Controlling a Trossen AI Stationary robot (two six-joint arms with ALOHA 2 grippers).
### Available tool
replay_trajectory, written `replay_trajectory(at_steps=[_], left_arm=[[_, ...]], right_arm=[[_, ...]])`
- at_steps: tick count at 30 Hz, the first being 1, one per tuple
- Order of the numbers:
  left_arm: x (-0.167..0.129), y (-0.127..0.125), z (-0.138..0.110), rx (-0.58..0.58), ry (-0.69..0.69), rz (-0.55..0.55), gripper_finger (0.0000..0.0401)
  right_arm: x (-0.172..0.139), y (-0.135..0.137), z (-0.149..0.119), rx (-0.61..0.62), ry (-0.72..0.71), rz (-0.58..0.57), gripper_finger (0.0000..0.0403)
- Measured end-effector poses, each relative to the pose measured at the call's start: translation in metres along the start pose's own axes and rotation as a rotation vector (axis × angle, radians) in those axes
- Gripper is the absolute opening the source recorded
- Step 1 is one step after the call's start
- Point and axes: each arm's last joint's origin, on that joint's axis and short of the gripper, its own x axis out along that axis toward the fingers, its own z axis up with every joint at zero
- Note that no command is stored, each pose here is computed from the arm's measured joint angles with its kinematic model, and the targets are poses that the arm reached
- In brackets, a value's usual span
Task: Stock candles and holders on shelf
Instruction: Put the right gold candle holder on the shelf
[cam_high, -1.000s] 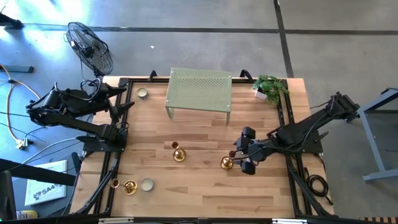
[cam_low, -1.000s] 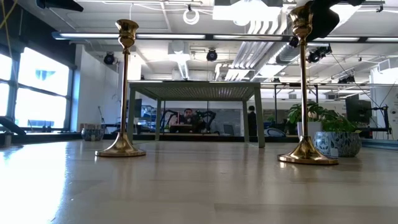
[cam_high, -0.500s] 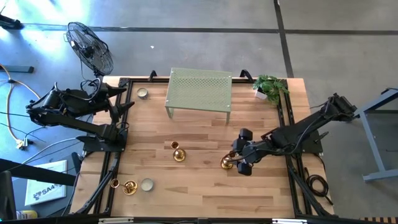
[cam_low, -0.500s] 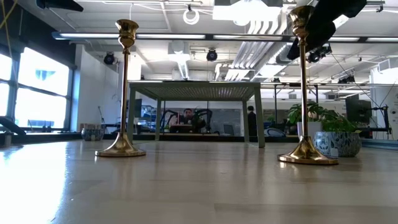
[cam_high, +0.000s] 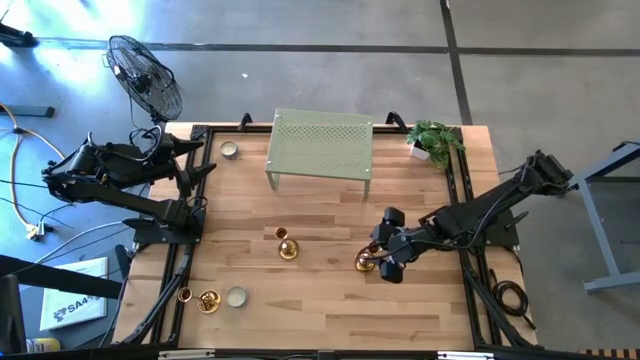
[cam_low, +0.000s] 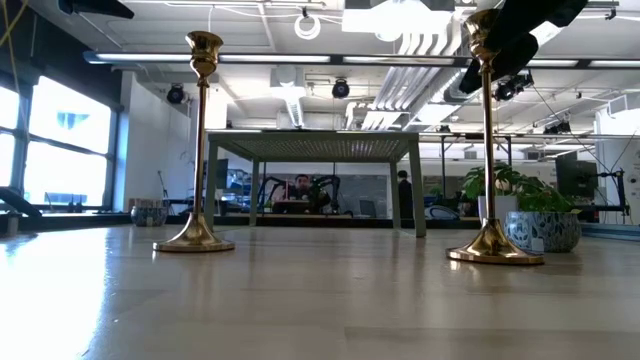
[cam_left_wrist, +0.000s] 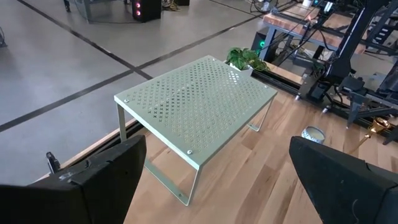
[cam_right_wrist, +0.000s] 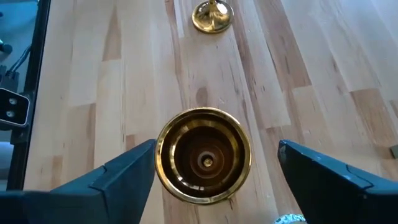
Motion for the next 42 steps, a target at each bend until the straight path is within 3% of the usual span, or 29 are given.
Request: replay_trajectory(at_steps=[15, 33, 42], left_arm=[[0.0, 0.0, 0.0, 0.0, 0.0, 0.0, 0.0388], [0.0, 0.0008, -0.0017, 0.012, 0.015, 0.007, 0.0388], [0.0, 0.0011, -0.0022, 0.016, 0.019, 0.009, 0.0388]], right_arm=[[0.0, -0.0004, 0.0002, 0.011, -0.008, -0.014, 0.0256], [0.0, 0.0007, 0.0009, 0.003, -0.007, 0.011, 0.0086], [-0.0001, 0.0012, 0.0033, 0.021, -0.04, 0.0, 0.0093]])
